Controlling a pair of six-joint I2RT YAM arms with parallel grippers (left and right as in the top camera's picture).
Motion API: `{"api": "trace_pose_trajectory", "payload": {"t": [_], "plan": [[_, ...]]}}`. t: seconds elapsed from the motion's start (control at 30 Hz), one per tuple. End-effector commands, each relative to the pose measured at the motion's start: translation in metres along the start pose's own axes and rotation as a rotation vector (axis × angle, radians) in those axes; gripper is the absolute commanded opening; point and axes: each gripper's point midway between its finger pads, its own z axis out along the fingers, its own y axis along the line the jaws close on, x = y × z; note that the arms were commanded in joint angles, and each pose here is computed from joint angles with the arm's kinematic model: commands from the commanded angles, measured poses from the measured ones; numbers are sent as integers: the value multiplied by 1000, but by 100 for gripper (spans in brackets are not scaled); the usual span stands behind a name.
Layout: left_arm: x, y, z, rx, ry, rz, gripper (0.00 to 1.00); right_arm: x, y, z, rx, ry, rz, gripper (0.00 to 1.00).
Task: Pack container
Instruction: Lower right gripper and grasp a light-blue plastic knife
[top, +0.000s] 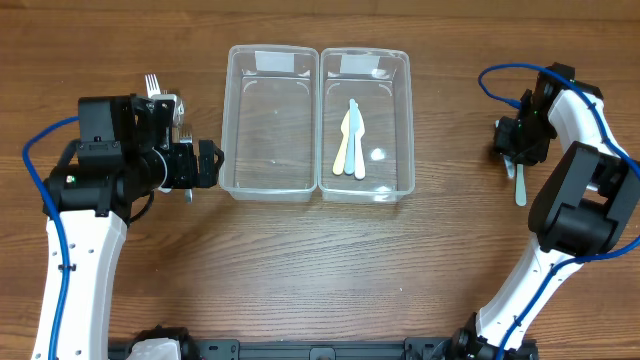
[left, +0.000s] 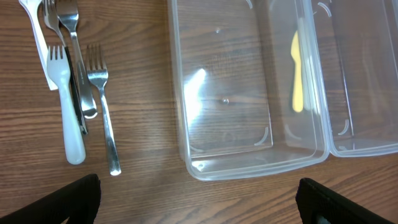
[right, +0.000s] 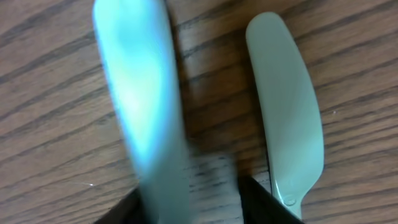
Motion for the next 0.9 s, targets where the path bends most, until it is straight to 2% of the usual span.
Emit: {"api": "trace_pose_trajectory", "payload": {"t": [0.0, 0.1, 0.13, 0.27, 0.4, 0.63, 0.77, 0.87], "plan": [[-7, -2, -3, 2, -15, 26, 100, 9, 3, 13, -9, 48, -2, 36], [-7, -2, -3, 2, -15, 26, 100, 12, 4, 12, -19, 61, 3, 24], [-7, -2, -3, 2, -15, 26, 100, 13, 5, 12, -23, 66, 7, 17], [-7, -2, -3, 2, -15, 26, 100, 18, 6, 12, -23, 86, 6, 7], [-7, -2, -3, 2, -15, 26, 100, 23, 6, 11, -21, 106, 24, 4], [-7, -2, -3, 2, -15, 26, 100, 27, 9, 1, -26, 112, 88, 4], [-7, -2, -3, 2, -15, 26, 100, 16, 32, -32, -112, 21, 62, 4], [-7, -2, -3, 2, -15, 26, 100, 6, 65, -81, -208, -104, 7, 4]]}}
